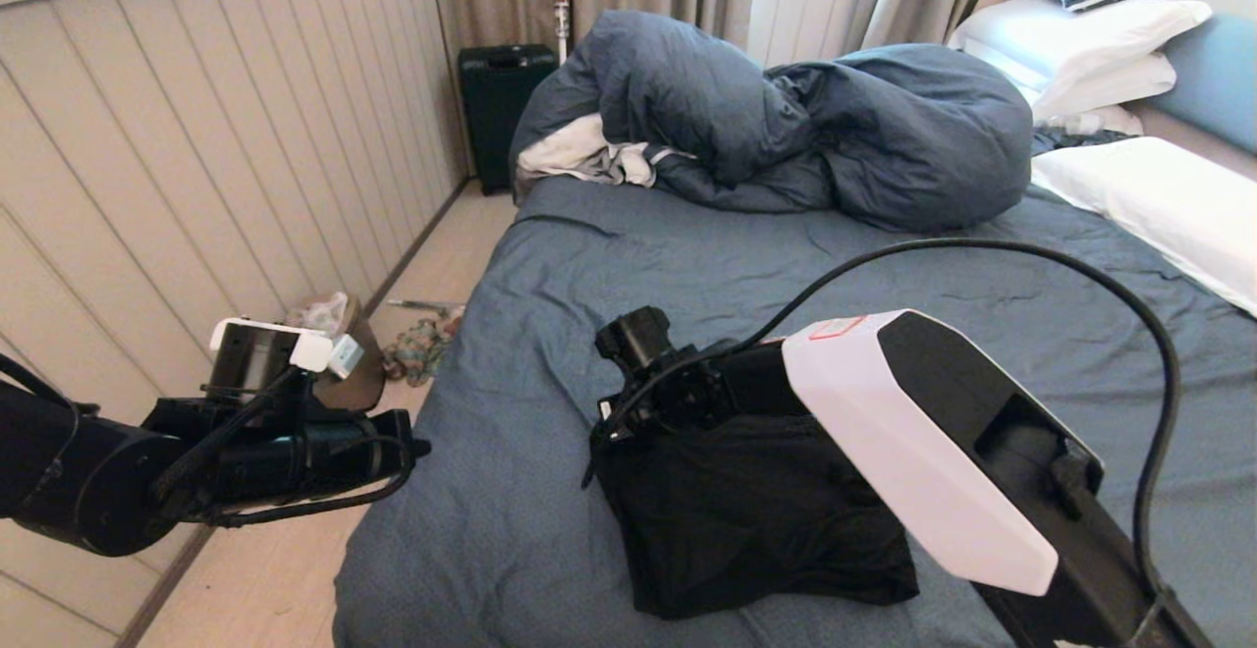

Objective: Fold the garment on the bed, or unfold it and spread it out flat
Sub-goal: Fold the black T-shirt

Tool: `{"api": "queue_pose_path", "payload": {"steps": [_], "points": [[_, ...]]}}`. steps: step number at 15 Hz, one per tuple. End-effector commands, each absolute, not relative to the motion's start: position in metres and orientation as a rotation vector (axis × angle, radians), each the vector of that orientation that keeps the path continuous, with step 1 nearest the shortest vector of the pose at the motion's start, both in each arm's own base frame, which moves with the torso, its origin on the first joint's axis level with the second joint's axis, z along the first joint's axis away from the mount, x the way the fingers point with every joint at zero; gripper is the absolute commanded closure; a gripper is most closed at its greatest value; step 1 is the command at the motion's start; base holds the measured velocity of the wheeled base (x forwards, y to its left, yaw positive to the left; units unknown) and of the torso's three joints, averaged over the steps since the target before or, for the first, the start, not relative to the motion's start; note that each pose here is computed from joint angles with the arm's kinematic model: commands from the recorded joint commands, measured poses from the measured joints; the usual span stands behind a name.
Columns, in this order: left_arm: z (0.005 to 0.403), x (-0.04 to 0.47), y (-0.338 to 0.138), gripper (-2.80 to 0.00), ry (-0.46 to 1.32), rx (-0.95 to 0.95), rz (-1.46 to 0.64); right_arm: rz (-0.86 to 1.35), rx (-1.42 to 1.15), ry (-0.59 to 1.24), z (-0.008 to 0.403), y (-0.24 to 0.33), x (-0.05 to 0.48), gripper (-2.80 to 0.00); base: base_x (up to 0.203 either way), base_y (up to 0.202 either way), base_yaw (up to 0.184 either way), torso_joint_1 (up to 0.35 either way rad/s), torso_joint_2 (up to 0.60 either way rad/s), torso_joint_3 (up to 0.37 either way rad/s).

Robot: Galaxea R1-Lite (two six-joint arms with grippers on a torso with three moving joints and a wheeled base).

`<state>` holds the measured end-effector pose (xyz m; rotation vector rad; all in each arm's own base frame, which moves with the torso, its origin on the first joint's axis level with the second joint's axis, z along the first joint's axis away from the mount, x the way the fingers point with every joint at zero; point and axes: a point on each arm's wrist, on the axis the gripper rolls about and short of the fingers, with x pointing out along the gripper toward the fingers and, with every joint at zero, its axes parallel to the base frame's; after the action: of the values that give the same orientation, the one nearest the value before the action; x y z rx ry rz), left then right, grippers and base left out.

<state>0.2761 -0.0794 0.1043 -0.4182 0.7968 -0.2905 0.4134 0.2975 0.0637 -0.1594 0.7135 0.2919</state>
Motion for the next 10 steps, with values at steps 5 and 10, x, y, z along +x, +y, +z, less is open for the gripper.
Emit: {"api": "queue_pose_path", "payload": {"steps": [5, 10], "points": [[0.100, 0.279, -0.080, 0.00, 0.793, -0.422, -0.293, 0.316, -0.136, 0.614, 0.079, 0.303, 0.416, 0.00, 0.000, 0.000, 0.000, 0.000, 0.00, 0.000], [0.096, 0.281, -0.081, 0.00, 0.773, -0.421, -0.297, 0.267, -0.117, 0.612, 0.098, 0.279, 0.414, 0.00, 0.000, 0.000, 0.000, 0.000, 0.00, 0.000]]}}
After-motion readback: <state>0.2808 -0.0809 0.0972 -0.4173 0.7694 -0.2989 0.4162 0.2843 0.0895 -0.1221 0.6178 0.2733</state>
